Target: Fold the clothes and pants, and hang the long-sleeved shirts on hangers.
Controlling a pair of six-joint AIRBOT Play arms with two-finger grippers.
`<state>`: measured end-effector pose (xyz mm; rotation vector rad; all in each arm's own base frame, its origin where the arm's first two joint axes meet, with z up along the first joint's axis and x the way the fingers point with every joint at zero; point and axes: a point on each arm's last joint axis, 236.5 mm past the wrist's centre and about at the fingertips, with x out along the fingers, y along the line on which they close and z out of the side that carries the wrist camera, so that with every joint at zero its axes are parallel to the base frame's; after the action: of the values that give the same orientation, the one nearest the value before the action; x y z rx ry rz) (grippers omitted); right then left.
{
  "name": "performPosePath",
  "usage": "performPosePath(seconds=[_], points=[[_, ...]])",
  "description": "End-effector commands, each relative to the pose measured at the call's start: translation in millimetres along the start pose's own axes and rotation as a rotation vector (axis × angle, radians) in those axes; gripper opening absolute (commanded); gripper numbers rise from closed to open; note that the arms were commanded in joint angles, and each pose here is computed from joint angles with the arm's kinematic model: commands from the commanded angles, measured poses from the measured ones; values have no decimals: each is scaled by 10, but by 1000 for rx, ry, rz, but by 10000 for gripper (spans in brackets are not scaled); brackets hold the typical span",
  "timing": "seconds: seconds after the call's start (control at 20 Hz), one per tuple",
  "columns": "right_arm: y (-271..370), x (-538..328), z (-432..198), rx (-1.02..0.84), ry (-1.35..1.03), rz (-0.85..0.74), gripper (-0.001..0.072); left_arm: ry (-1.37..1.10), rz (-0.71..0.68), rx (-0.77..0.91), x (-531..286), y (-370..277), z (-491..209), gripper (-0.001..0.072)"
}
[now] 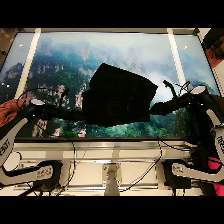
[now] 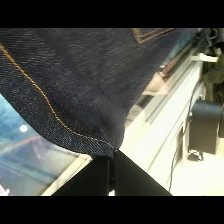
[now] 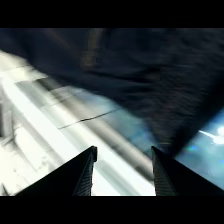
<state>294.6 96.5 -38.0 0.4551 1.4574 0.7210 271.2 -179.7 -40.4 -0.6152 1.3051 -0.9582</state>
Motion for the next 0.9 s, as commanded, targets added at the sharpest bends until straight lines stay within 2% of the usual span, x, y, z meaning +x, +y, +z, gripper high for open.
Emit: performPosePath(seconds=[0.0, 0.4, 0.85], points=[[-322, -19, 114, 42, -50, -134, 396, -44, 17, 49, -76, -103, 91, 7], [-87, 50, 109, 129, -36, -9, 395, -67, 35, 68, -109, -120, 136, 7], [-80, 111, 8, 236, 20, 21, 394, -87, 57, 67, -116, -68, 185, 8]])
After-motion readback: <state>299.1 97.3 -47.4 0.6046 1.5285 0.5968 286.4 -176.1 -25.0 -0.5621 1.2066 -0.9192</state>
